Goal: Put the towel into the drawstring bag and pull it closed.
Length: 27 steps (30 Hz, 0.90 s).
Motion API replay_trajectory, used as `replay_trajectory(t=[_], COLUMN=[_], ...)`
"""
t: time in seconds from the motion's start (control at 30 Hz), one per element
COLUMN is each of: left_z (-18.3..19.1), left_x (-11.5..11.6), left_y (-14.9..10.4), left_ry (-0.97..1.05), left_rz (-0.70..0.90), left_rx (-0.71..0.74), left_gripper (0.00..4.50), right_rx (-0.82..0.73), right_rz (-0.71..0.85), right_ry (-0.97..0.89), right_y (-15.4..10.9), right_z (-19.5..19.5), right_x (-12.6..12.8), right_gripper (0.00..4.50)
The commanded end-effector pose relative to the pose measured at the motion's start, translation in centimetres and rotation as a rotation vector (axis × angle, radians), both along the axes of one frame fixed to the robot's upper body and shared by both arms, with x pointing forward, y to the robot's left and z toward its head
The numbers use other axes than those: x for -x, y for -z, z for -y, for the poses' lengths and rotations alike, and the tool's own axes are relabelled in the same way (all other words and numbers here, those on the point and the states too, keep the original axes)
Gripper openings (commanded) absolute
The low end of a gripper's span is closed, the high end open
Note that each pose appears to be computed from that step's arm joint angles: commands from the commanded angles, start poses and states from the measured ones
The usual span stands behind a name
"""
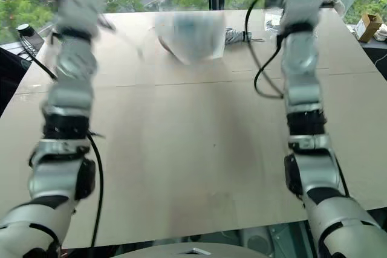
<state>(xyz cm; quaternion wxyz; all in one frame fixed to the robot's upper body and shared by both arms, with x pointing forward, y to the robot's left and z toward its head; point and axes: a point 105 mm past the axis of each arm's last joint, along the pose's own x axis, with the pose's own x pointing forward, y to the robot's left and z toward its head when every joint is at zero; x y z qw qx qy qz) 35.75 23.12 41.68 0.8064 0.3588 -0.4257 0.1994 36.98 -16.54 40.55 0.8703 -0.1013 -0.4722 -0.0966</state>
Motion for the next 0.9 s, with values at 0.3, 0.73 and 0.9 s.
replay_trajectory(t=[0.3,0.73,0.9], left_z=[-0.6,-2.5,-2.7], left_x=[-1.2,-0.4,-0.4], left_y=[2.5,1.7,1.6], left_ry=[-0.034,-0.067,-0.056], left_rz=[-0.074,-0.009,-0.008], left_rx=[-0.011,0.045,0.057], left_gripper=[0.06,0.06,0.06], right_rx=[0.076,0.019,0.023], right_rz=[-0.056,0.017,0.014], right_ry=[0.043,0.135,0.121], right_y=[1.9,0.6,0.7], right_z=[0.1,3.0,2.9], right_x=[-1.4,-0.4,-0.5], right_gripper=[0.00,0.00,0.00])
